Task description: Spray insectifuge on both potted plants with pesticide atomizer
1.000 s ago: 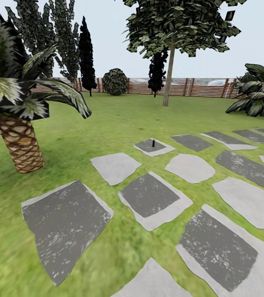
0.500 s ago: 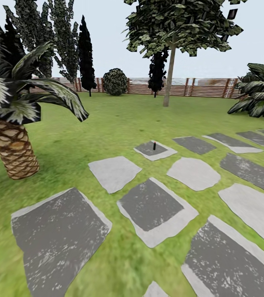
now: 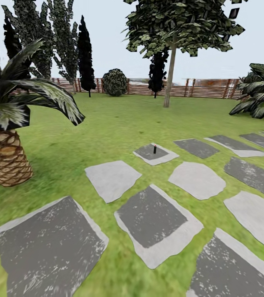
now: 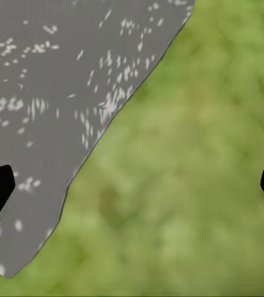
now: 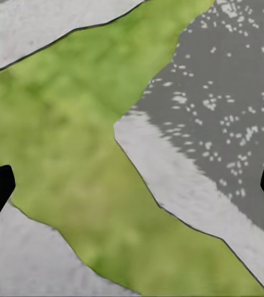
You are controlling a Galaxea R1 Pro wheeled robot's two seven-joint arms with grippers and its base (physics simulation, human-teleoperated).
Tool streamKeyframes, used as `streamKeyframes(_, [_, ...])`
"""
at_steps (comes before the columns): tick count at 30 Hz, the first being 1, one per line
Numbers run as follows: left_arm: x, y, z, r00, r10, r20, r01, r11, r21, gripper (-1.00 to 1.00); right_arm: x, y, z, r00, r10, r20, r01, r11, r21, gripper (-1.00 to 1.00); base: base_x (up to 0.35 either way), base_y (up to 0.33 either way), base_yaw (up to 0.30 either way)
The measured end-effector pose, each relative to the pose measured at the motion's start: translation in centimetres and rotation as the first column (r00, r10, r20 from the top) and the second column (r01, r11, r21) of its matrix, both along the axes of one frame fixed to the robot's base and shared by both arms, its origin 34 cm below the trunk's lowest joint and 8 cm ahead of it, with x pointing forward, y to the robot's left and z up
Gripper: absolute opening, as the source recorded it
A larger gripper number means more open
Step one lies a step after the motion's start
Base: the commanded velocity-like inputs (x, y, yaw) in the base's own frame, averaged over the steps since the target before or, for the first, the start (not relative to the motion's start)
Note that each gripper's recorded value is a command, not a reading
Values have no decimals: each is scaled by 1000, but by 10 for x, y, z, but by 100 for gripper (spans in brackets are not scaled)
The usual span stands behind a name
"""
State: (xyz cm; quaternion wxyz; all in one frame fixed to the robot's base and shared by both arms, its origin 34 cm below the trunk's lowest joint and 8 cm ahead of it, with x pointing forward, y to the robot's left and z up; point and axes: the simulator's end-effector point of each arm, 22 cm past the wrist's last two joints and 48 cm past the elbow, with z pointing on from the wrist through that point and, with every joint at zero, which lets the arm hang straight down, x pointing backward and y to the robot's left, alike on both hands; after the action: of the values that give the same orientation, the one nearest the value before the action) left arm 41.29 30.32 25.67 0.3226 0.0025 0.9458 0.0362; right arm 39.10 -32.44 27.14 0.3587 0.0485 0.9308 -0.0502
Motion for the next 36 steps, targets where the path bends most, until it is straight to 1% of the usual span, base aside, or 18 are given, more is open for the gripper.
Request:
streamKeyframes(15, [0, 0, 0, 1000, 2, 0, -2, 1000, -1, 100, 0, 0, 0, 1000, 0, -1, 0, 1000, 0, 100, 338, -65, -227])
streamKeyframes(36, [-1, 0, 0, 1000, -1, -1, 1, 1000, 0, 100, -1, 1, -1, 1000, 6, -3, -6, 1000, 4, 100, 338, -14, -15])
